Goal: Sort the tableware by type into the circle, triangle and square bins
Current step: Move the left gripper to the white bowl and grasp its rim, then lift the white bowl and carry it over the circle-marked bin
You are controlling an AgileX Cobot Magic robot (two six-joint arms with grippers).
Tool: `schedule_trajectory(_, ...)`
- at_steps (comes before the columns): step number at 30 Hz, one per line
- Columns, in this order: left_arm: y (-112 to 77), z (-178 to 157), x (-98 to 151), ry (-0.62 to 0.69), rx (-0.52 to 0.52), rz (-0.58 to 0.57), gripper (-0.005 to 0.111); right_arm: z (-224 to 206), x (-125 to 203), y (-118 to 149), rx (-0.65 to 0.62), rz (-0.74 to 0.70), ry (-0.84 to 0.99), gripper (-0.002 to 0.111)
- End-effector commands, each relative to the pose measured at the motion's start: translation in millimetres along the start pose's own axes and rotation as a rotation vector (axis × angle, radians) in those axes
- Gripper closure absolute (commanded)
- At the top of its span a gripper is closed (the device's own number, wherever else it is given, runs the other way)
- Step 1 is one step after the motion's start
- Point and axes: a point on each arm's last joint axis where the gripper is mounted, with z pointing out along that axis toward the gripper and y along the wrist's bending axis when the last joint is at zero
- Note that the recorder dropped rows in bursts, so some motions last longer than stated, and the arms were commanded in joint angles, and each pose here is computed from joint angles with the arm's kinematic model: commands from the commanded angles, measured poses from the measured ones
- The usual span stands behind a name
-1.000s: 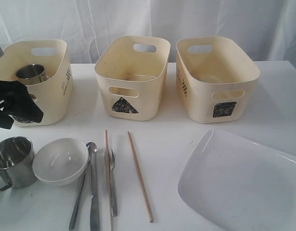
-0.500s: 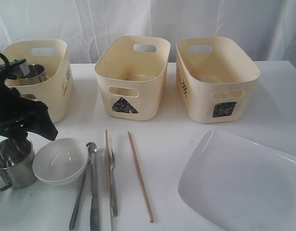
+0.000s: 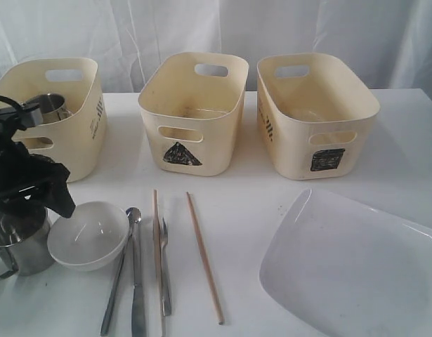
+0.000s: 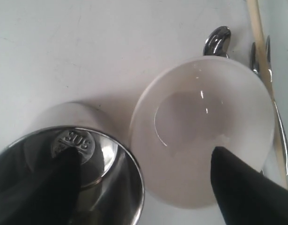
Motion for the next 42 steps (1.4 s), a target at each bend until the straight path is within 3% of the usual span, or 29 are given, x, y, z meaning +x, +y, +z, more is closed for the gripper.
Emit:
schedule_trajectory(1,1.3,13,3,0.020,0.015,-0.039,0.029,-1,-2,0,-0.007,-0.001,-0.022,0.108)
schedule_trajectory(12,7.2,28,13,0.067,-0.003,-0.046,0.033,-1,-2,0,-0.007,-0.001,-0.022,0.108)
schedule_trajectory(15,9.5,28,13,0.076,-0.028,-0.022,0.046,-1,-2,0,-0.007,-0.001,-0.022,0.108)
schedule_trajectory(23,11.9,27,15,0.092,-0.054,0.007,0.104,-1,-2,0,-0.007,-0.001,-0.022,0.108)
schedule_trajectory(24,11.7,27,15,0.089,-0.054,0.008,0.107,-1,-2,0,-0.007,-0.001,-0.022,0.108)
schedule_trajectory(37,-6.7,-30,26,-0.036,-0.062,0.073,0.107,-1,-2,1,-0.008,0.001,-0.022,0.108)
schedule_trajectory(42,-7.1,-38,29,-0.039,-0.087,0.099,0.107,-1,-2,1,-0.008,0.001,-0.022,0.108)
